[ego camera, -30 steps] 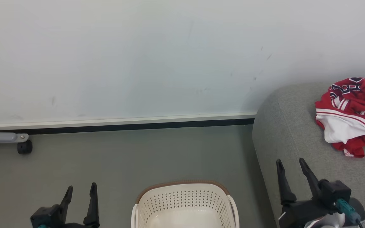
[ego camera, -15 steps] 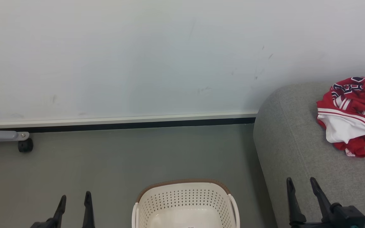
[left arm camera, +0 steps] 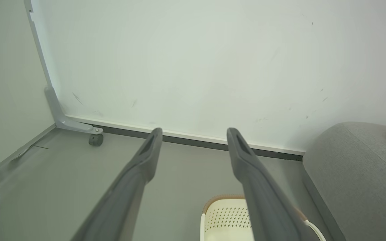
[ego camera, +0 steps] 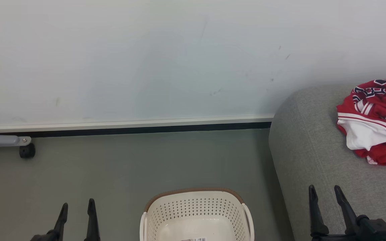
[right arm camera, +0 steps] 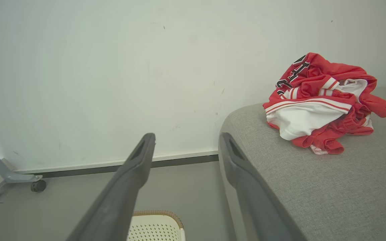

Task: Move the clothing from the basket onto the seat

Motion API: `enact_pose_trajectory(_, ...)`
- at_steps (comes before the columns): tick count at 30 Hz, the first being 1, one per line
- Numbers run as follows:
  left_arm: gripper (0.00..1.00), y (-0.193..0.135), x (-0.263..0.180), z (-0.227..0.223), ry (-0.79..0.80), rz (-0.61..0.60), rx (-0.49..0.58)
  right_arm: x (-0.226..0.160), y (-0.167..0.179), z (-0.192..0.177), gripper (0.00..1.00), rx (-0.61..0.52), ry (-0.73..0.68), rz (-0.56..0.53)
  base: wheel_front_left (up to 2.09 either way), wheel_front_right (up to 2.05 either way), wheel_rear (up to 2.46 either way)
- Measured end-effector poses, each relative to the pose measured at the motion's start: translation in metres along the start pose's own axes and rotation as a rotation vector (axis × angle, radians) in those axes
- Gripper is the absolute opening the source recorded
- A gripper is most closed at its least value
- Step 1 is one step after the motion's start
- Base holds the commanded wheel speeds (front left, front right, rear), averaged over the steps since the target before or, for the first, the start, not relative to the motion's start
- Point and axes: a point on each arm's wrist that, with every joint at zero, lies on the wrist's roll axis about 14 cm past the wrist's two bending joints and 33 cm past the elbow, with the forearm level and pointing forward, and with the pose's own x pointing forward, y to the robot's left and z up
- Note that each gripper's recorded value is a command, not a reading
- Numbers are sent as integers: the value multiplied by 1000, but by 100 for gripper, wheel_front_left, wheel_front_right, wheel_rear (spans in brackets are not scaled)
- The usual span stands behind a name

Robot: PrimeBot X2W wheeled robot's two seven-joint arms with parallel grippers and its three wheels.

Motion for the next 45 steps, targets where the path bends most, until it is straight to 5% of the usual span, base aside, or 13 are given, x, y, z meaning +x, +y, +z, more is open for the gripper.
enact_pose_trajectory(15, 100, 3, 0, 3, -12, 12, 9, 2, 1, 2, 100, 0, -8, 2, 0, 0, 0)
enact_pose_trajectory(16, 0, 3, 0, 4, -14, 12, 13, 3, 1, 2, 0, 0, -8, 2, 0, 0, 0)
enact_pose_trajectory(28, 0, 7, -8, -23, 80, 40, -39, -7, -7, -26, 0, 52, 95, -35, 0, 0, 0)
enact_pose_trajectory(45, 0, 12, -1, -30, 143, 78, -286, -3, -24, -34, 0, 308, 152, -115, 0, 0, 0)
